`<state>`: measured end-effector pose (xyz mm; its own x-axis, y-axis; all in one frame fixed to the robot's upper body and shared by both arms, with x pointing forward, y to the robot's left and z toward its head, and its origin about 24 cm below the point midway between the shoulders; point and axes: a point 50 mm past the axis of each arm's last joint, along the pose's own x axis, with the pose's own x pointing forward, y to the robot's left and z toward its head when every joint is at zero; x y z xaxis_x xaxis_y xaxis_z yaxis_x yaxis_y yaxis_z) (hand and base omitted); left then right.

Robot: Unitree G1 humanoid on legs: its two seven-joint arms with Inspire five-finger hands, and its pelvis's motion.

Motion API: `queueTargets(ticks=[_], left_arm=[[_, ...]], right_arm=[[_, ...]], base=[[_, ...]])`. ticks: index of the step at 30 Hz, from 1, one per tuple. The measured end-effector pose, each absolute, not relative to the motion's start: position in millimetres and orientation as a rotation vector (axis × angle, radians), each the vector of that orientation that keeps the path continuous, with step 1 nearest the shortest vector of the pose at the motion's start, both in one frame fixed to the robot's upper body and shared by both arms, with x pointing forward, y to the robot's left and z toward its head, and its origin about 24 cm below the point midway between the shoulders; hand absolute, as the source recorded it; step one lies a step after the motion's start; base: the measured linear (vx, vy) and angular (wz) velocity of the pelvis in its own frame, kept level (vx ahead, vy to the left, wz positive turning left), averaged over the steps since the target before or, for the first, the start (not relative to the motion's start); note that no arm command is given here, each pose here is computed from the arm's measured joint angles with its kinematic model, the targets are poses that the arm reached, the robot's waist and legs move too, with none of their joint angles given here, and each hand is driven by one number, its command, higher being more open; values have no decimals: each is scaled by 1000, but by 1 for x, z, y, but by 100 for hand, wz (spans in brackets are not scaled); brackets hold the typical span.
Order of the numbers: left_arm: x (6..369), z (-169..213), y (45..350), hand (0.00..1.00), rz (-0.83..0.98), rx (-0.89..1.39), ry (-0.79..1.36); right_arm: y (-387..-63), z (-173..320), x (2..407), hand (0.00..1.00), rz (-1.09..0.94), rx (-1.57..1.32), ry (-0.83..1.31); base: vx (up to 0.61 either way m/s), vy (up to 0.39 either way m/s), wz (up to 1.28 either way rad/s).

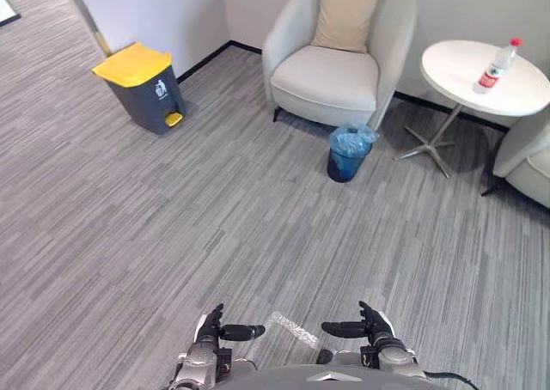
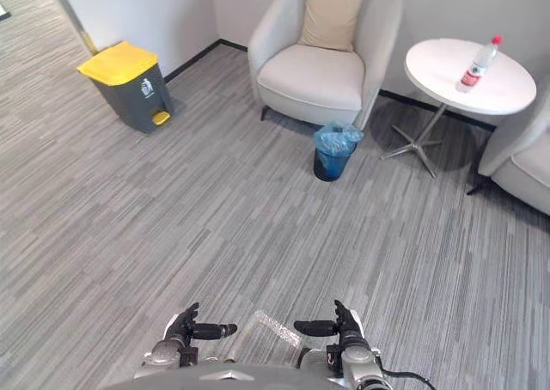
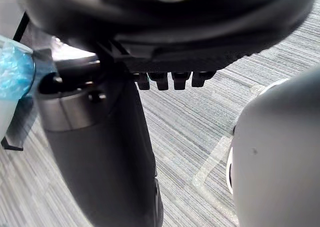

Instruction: Organize the slippers on the shoe rack

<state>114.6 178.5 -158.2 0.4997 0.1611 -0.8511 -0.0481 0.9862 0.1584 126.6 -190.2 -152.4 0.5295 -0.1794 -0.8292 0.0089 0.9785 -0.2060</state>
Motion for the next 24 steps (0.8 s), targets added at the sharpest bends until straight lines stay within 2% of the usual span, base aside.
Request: queueTargets(ticks=[7, 11, 18, 24], left_arm=[[118, -157, 180, 100, 123, 131, 1029], [123, -155, 179, 100, 127, 120, 1013], [124, -156, 171, 100, 150, 69, 1010], [118, -157, 174, 100, 157, 69, 1022]], right_arm=[[-189, -154, 124, 100, -114, -183, 1019], [-191, -154, 123, 100, -128, -175, 1021], [-202, -153, 120, 100, -231, -124, 1018], [-200, -155, 111, 100, -255, -104, 1032]], base=[[-37, -84, -20], [-45, -28, -93], [-4, 136, -97], [153, 66, -19]])
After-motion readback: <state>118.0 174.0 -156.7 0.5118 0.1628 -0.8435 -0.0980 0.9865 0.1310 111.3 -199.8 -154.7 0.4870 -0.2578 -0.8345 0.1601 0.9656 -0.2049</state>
